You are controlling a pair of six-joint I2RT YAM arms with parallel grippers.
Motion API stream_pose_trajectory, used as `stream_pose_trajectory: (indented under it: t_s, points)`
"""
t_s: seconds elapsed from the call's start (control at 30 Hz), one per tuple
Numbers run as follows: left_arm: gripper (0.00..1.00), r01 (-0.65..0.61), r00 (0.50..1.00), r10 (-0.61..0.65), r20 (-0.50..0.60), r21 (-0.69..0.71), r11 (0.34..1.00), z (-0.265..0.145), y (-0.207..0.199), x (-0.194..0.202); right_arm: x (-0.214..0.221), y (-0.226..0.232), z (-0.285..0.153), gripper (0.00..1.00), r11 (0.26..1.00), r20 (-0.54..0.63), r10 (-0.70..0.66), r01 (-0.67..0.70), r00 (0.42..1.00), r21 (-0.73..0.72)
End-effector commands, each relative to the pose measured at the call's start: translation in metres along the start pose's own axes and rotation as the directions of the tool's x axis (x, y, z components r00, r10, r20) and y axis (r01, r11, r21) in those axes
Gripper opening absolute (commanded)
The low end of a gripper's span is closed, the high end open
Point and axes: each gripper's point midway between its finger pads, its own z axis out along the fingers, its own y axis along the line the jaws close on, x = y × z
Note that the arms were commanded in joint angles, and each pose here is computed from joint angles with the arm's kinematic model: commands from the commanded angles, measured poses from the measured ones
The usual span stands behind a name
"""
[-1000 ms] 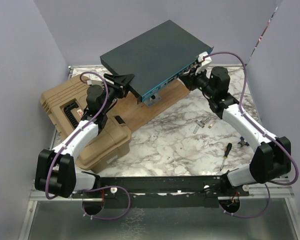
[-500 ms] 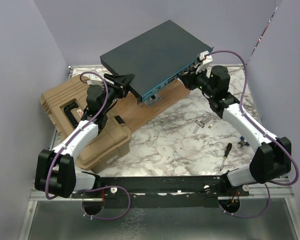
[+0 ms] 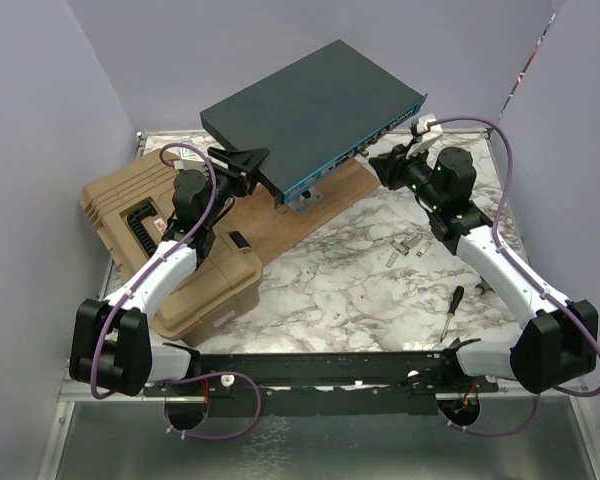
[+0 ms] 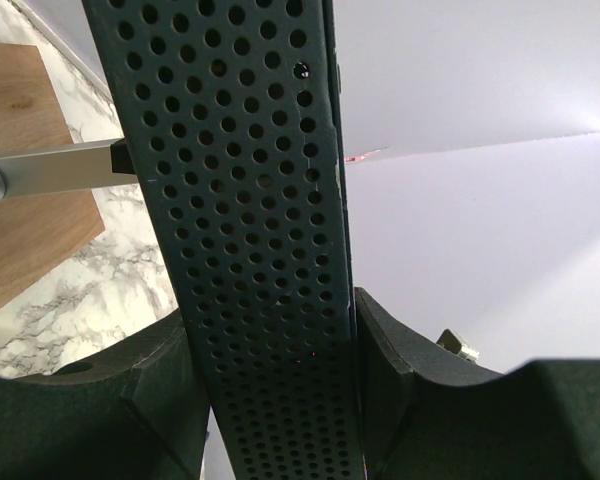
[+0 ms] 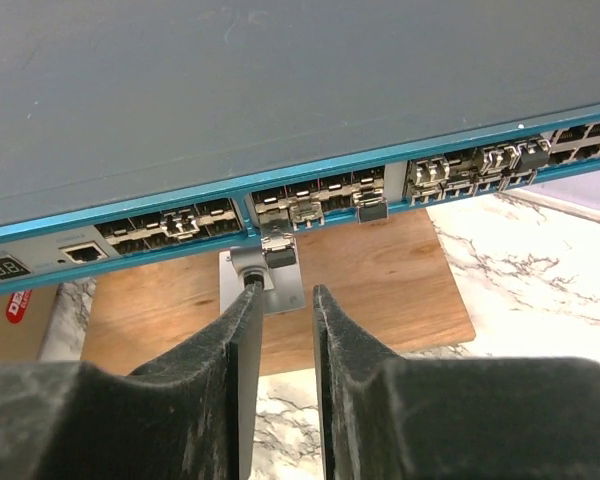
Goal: Insert the plug into the switch port
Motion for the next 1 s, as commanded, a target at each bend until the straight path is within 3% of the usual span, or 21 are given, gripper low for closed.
stream_pose_trajectory:
  t_s: [0.0,0.13,0.27,0.97]
  points:
    - [0.18,-0.063,0.998,0.063,0.013,0.017,0.998,-0.005,-0.008,0.0,0.005,-0.003,0.002,0.23,1.0,0.001,-0.004,0.004,1.0,0.002]
    - [0.18,-0.063,0.998,0.063,0.014,0.018,0.998,-0.005,-0.008,0.0,0.003,-0.002,0.006,0.08,1.0,0.001,-0.005,0.005,1.0,-0.008]
    - [0.18,-0.064,0.998,0.063,0.014,0.019,0.998,-0.006,-0.009,-0.001,0.001,-0.002,0.01,0.01,1.0,0.004,-0.009,0.009,1.0,-0.018]
    - [0.18,-0.066,0.998,0.066,0.016,0.017,0.998,-0.004,-0.008,-0.001,-0.007,0.004,0.024,0.01,0.998,0.034,-0.01,0.012,0.999,-0.068]
